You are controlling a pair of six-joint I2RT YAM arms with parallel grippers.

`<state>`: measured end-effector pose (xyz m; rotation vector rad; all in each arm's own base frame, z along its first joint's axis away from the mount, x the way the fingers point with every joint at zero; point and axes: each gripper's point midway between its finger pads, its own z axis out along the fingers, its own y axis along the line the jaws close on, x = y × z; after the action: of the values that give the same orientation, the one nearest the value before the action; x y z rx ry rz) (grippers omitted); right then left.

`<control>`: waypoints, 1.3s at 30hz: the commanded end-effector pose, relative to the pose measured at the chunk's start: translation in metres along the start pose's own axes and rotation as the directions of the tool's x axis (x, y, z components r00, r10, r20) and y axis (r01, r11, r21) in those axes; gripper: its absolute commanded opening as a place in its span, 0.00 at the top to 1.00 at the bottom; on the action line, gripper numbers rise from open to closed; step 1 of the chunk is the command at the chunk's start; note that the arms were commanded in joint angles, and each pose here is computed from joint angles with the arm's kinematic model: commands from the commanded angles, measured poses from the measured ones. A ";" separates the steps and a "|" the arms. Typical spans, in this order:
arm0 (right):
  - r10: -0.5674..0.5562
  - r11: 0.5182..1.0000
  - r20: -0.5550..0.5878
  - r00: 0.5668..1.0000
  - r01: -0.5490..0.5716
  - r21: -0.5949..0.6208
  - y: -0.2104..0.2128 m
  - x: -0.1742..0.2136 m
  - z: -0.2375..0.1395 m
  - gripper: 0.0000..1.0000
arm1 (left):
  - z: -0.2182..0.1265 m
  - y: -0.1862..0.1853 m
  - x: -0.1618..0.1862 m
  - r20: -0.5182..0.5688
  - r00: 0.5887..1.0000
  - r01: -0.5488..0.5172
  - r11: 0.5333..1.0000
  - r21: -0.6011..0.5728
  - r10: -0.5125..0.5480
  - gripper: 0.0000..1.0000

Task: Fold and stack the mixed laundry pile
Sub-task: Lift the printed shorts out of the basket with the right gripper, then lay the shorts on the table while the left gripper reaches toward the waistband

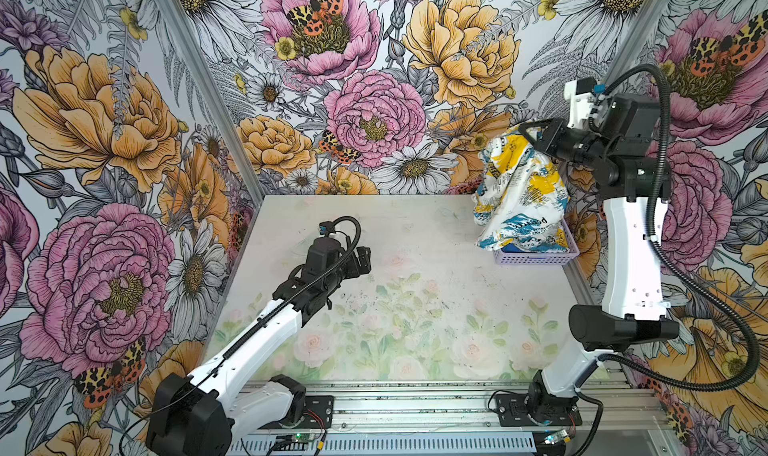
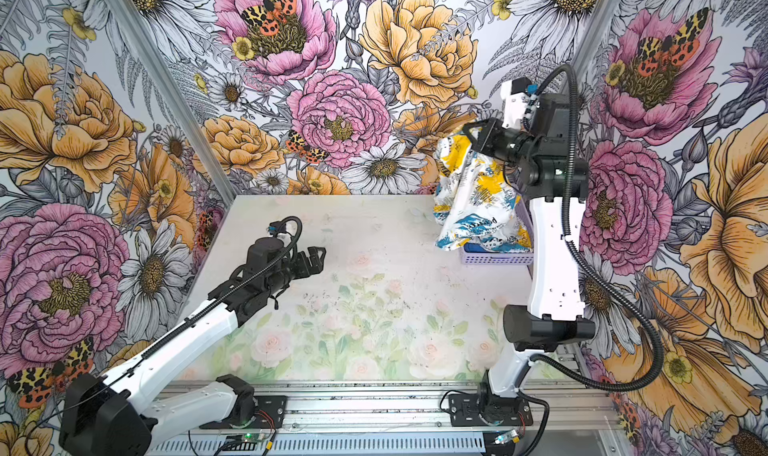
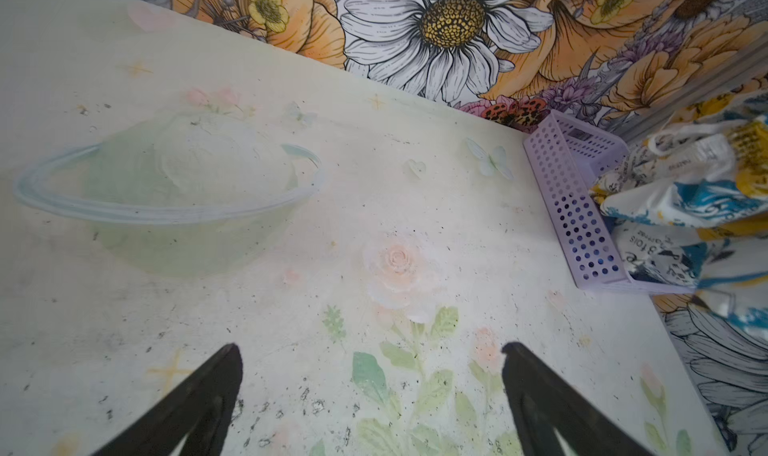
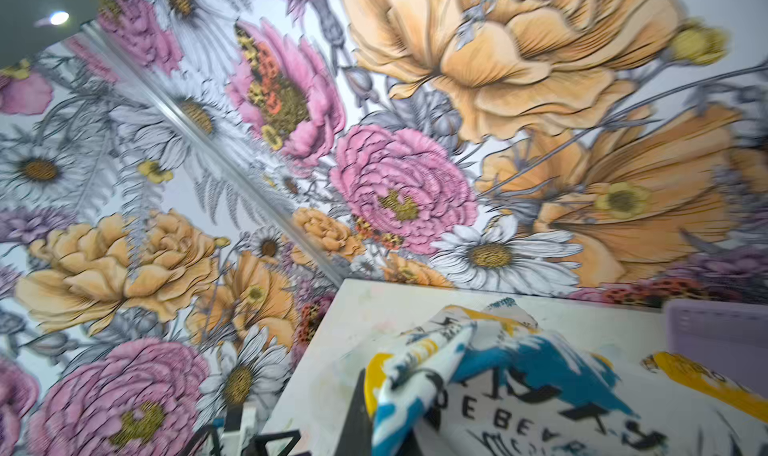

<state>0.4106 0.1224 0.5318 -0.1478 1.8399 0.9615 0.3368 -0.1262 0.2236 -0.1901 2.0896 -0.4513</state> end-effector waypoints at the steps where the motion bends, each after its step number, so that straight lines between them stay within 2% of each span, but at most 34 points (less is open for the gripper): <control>1: 0.005 0.980 -0.099 0.995 -0.025 -0.199 0.066 0.027 0.010 1.00 | -0.017 0.024 -0.015 0.058 0.998 0.030 0.996 -0.084 -0.025 0.01; 6: -0.043 0.908 -0.239 0.970 -0.062 -0.413 0.144 0.070 0.028 1.00 | -0.044 0.061 -0.027 0.132 0.988 0.100 0.977 -0.187 -0.076 0.01; 9: -0.073 0.861 -0.253 0.965 -0.067 -0.504 0.182 0.075 0.018 1.00 | -0.055 0.072 -0.028 0.149 0.985 0.116 0.969 -0.218 -0.084 0.01; 13: -0.105 0.765 -0.239 0.965 -0.075 -0.640 0.229 0.067 -0.007 1.00 | -0.065 0.083 -0.028 0.169 0.982 0.130 0.958 -0.257 -0.088 0.01; 16: -0.123 0.734 -0.247 0.961 -0.080 -0.674 0.235 0.067 -0.016 1.00 | -0.075 0.090 -0.032 0.205 0.974 0.154 0.944 -0.291 -0.095 0.01; 18: -0.118 0.749 -0.288 0.950 -0.105 -0.654 0.220 0.074 -0.008 1.00 | -0.082 0.094 -0.035 0.232 0.968 0.170 0.935 -0.310 -0.099 0.01; 22: -0.003 0.866 -0.388 0.922 -0.191 -0.462 0.133 0.103 0.032 1.00 | -0.096 0.101 -0.040 0.272 0.957 0.191 0.918 -0.348 -0.096 0.01; 25: 0.160 0.933 -0.452 0.878 -0.284 -0.222 0.040 0.139 0.063 1.00 | -0.103 0.104 -0.040 0.281 0.955 0.195 0.910 -0.365 -0.093 0.01; 27: 0.255 0.955 -0.459 0.851 -0.296 -0.019 -0.027 0.171 0.076 1.00 | -0.103 0.102 -0.037 0.271 0.958 0.194 0.912 -0.362 -0.096 0.01; 28: 0.304 0.951 -0.456 0.836 -0.291 0.101 -0.062 0.188 0.080 0.86 | -0.101 0.101 -0.035 0.262 0.960 0.190 0.914 -0.358 -0.098 0.01; 29: 0.337 0.940 -0.465 0.819 -0.269 0.208 -0.091 0.205 0.080 0.65 | -0.098 0.098 -0.032 0.249 0.964 0.184 0.917 -0.353 -0.097 0.01; 31: 0.347 0.907 -0.496 0.796 -0.149 0.394 -0.133 0.231 0.072 0.37 | -0.090 0.087 -0.026 0.216 0.972 0.166 0.931 -0.325 -0.098 0.01; 32: 0.333 0.882 -0.509 0.794 -0.072 0.465 -0.148 0.237 0.065 0.30 | -0.084 0.079 -0.022 0.186 0.979 0.144 0.941 -0.306 -0.090 0.01; 34: 0.303 0.851 -0.518 0.800 0.018 0.525 -0.158 0.239 0.055 0.25 | -0.070 0.058 -0.011 0.107 0.993 0.079 0.963 -0.259 -0.052 0.01; 37: 0.281 0.825 -0.516 0.810 0.071 0.561 -0.160 0.237 0.044 0.22 | -0.046 0.016 0.014 -0.036 0.998 -0.047 0.988 -0.147 0.043 0.01; 39: 0.278 0.816 -0.519 0.808 0.086 0.571 -0.160 0.241 0.039 0.22 | -0.032 -0.016 0.034 -0.121 0.985 -0.127 0.991 -0.046 0.120 0.01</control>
<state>0.4108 0.1360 0.2186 0.0789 2.7243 0.5801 0.2921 -0.0989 0.2189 -0.2599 2.1663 -0.2296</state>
